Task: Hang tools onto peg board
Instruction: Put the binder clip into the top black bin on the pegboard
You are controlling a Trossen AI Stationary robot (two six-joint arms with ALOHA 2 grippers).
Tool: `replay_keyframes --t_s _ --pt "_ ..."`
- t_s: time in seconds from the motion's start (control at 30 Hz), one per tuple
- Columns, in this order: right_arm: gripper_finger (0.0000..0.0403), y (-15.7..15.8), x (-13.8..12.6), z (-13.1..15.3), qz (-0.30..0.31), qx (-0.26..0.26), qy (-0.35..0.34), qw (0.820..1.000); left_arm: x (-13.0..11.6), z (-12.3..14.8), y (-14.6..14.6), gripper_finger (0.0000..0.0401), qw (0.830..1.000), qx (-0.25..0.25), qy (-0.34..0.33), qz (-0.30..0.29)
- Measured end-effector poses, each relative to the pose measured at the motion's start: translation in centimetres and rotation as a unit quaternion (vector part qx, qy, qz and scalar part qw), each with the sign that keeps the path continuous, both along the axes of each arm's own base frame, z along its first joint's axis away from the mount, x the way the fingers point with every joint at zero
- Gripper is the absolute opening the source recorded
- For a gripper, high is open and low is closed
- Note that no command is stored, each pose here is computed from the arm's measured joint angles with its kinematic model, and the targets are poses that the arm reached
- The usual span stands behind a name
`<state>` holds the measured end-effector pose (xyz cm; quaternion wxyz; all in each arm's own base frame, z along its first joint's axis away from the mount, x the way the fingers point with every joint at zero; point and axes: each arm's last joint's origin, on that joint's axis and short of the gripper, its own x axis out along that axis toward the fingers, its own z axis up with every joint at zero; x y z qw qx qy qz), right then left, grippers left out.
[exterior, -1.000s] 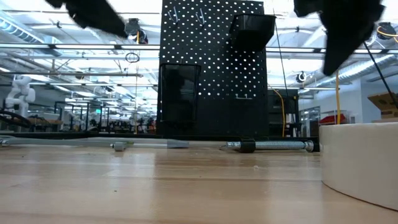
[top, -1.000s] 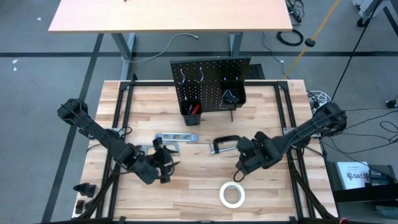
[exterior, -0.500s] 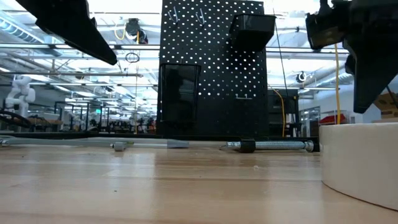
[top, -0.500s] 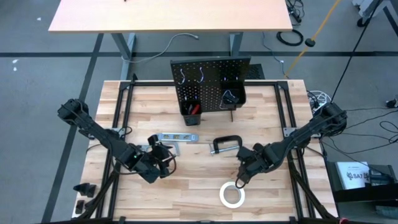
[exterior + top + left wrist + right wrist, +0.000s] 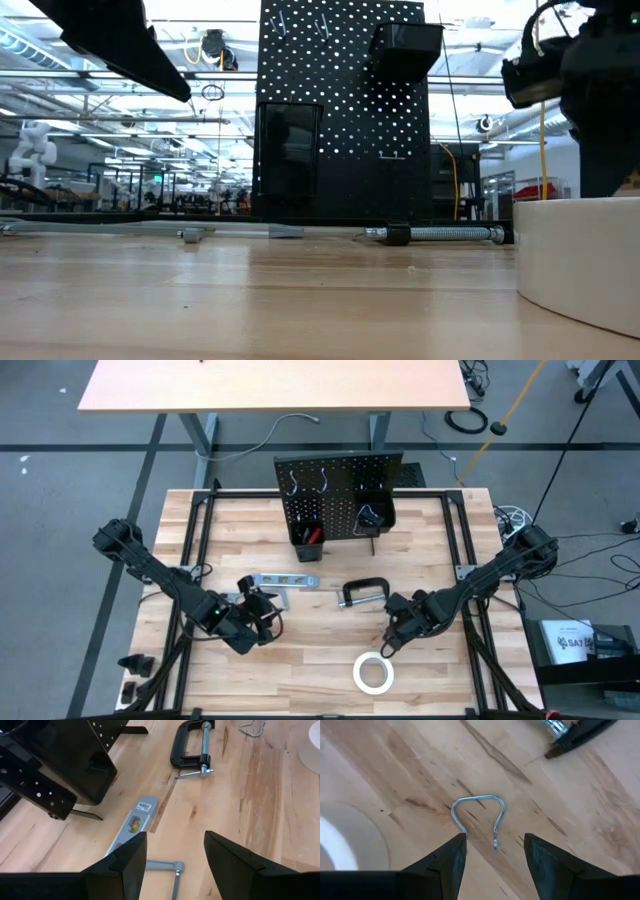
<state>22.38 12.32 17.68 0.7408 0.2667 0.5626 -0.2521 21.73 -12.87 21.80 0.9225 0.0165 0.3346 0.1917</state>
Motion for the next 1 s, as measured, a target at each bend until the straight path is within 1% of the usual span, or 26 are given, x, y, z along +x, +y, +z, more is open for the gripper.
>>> replay_keyframes --t_s 0.23,0.43,0.6,0.73,0.83,1.0 --pt "0.0194 -0.1 -0.4 -0.6 -0.014 0.006 0.008 1.0 0.0 0.0 0.0 0.0203 1.0 0.0 -0.002 0.001" --pt "0.0194 0.2 0.1 -1.0 -0.012 0.019 0.003 1.0 0.1 0.1 -0.1 0.0203 1.0 -0.003 -0.007 0.001" --pt "0.0194 0.3 0.2 -1.8 -0.012 0.011 0.021 1.0 0.1 0.1 -0.1 0.0203 1.0 -0.003 -0.007 0.001" --pt "0.0192 0.4 0.2 -2.5 -0.01 0.02 0.044 0.999 0.1 0.1 -0.1 0.0203 1.0 -0.004 -0.008 0.001" --pt "0.0177 0.5 0.3 -3.1 -0.01 0.012 0.058 0.998 0.1 0.1 -0.1 0.0203 1.0 -0.004 -0.008 0.001" --pt "0.0134 0.6 0.5 -3.8 0.0 0.006 0.067 0.998 0.1 0.1 -0.1 0.0203 1.0 -0.004 -0.008 0.001"
